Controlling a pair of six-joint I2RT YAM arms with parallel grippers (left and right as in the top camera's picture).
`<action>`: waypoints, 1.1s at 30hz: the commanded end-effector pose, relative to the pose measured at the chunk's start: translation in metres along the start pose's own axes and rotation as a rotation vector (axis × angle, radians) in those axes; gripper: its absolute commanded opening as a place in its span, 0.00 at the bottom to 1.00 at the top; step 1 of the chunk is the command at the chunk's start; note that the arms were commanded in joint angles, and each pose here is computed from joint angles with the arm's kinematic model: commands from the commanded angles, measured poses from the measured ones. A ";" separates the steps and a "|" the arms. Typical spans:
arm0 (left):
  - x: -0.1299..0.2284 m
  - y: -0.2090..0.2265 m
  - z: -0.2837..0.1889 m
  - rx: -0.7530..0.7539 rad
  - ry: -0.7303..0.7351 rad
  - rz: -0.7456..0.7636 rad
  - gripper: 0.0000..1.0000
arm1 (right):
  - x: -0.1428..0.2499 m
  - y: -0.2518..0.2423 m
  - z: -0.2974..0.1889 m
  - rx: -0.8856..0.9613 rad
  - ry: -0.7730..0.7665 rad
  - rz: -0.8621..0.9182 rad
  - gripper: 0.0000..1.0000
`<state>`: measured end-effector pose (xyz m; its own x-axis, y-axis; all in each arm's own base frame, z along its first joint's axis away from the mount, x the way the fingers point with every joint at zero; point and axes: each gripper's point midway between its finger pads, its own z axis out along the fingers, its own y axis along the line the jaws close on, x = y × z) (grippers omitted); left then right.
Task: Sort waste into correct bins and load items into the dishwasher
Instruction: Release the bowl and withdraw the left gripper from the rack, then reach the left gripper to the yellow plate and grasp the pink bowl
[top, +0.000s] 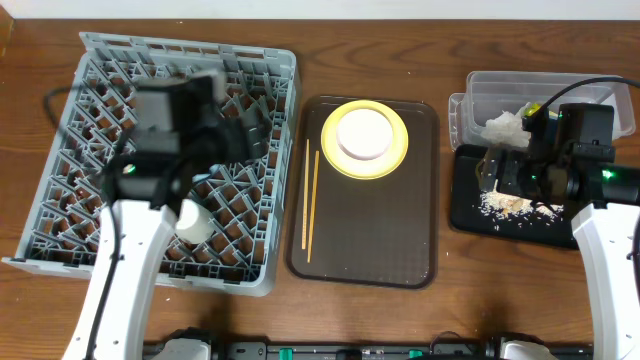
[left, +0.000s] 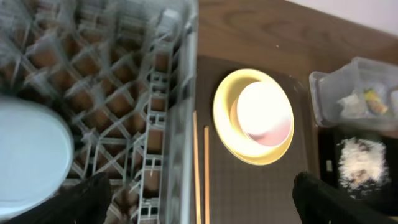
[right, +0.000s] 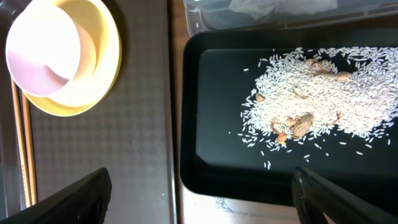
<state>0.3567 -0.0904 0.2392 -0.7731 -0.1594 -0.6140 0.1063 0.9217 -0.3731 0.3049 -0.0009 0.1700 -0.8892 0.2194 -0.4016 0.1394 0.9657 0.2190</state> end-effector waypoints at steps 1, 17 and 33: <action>-0.019 -0.016 0.009 -0.094 -0.029 0.131 0.93 | -0.006 -0.001 -0.006 0.002 -0.023 0.011 0.90; 0.052 -0.143 0.159 0.137 0.106 0.643 0.95 | -0.005 -0.001 -0.006 0.002 -0.022 0.011 0.91; 0.133 -0.125 0.245 0.117 0.298 0.674 0.82 | -0.004 -0.001 -0.006 0.003 -0.016 0.012 0.91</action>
<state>0.3890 -0.3134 0.0372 -0.6571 0.5397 -0.5262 0.6699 0.7381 -0.0796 0.3042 -0.0008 0.1697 -0.8905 0.2196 -0.3985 0.1402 0.9656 0.2189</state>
